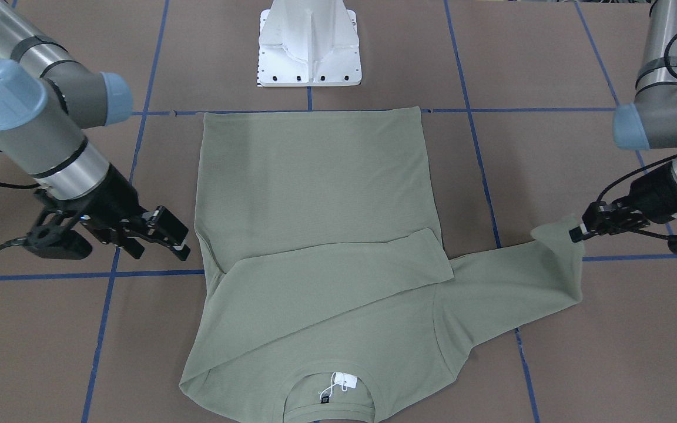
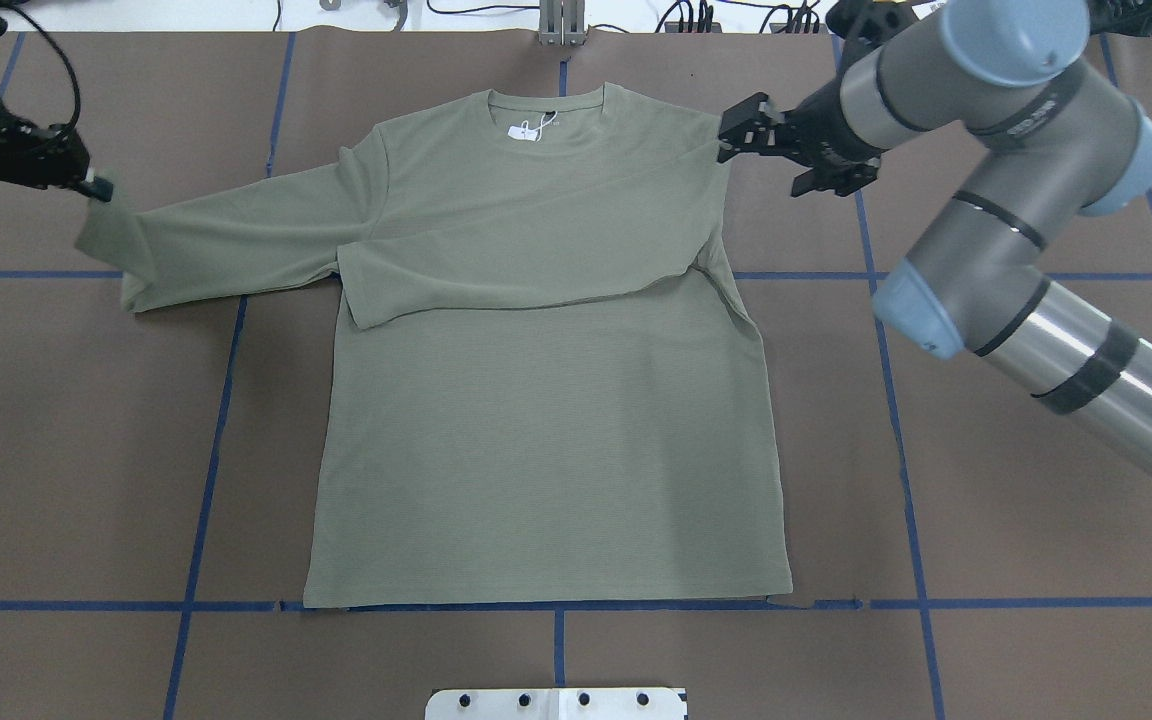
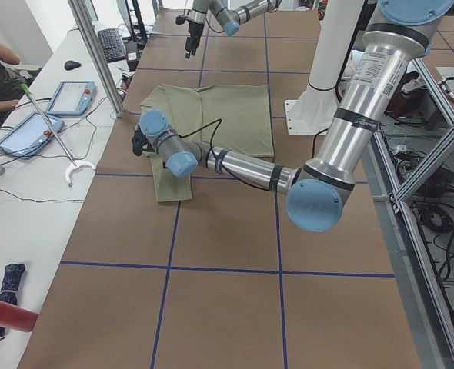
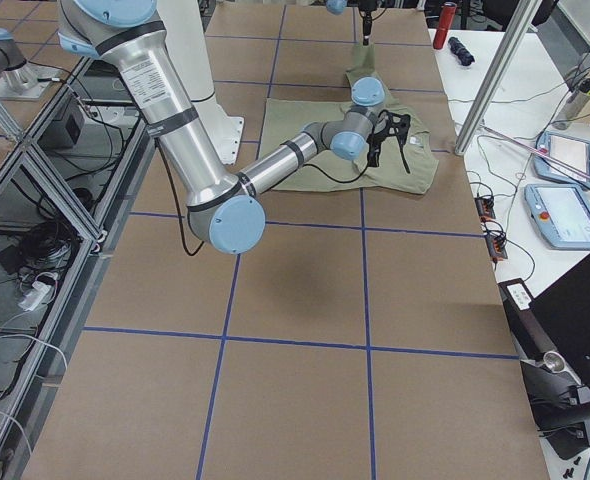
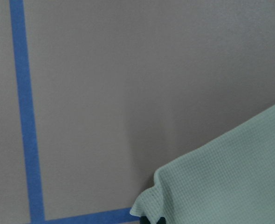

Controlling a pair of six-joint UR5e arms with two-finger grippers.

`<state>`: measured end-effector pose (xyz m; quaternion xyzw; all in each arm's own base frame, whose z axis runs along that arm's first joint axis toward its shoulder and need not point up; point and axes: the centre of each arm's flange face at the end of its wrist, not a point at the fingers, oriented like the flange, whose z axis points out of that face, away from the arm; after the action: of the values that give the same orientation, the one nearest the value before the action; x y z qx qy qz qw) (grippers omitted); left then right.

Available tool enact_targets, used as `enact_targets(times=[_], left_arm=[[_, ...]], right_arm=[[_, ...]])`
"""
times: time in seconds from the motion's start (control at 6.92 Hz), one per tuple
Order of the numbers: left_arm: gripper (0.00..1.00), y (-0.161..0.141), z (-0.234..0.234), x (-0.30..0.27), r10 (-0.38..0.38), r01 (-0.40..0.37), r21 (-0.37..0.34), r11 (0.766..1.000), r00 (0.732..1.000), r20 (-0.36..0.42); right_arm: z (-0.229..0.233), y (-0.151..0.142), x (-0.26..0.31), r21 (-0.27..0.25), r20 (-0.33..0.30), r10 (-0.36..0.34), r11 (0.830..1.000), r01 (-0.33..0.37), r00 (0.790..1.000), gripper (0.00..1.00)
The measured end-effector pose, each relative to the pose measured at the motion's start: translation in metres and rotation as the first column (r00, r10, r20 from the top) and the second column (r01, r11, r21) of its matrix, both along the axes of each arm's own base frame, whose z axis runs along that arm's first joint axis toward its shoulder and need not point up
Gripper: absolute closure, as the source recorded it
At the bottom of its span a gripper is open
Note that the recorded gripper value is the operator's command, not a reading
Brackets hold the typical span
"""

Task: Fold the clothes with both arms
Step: 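Fold the other sleeve toward the collar with the left gripper while the right withdraws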

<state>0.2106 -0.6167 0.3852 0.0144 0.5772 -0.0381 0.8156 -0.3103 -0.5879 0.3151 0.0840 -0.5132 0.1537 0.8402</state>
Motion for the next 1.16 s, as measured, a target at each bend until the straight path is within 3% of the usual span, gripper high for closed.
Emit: enact_targets(times=[0.29, 0.58, 0.87, 1.16], left_arm=[[1.0, -0.005, -0.149, 0.069, -0.048, 0.038, -0.096, 0.995, 0.994, -0.102], [1.0, -0.004, -0.253, 0.158, -0.179, 0.167, -0.097, 0.981, 0.974, -0.14], [1.0, 0.0, -0.296, 0.271, -0.337, 0.314, -0.144, 0.938, 0.924, -0.182], [1.0, 0.02, -0.328, 0.37, -0.402, 0.372, -0.187, 0.909, 0.9, -0.165]], right_arm=[[0.065, 0.007, 0.071, 0.033, -0.081, 0.013, 0.999, -0.011, 0.997, 0.0], [0.129, 0.023, 0.146, 0.07, -0.153, -0.019, 0.997, 0.03, 0.988, 0.0], [0.156, 0.033, 0.18, 0.062, -0.156, -0.044, 0.997, 0.055, 0.987, 0.0], [0.164, 0.034, 0.185, 0.055, -0.16, -0.049, 0.997, 0.059, 0.986, 0.0]])
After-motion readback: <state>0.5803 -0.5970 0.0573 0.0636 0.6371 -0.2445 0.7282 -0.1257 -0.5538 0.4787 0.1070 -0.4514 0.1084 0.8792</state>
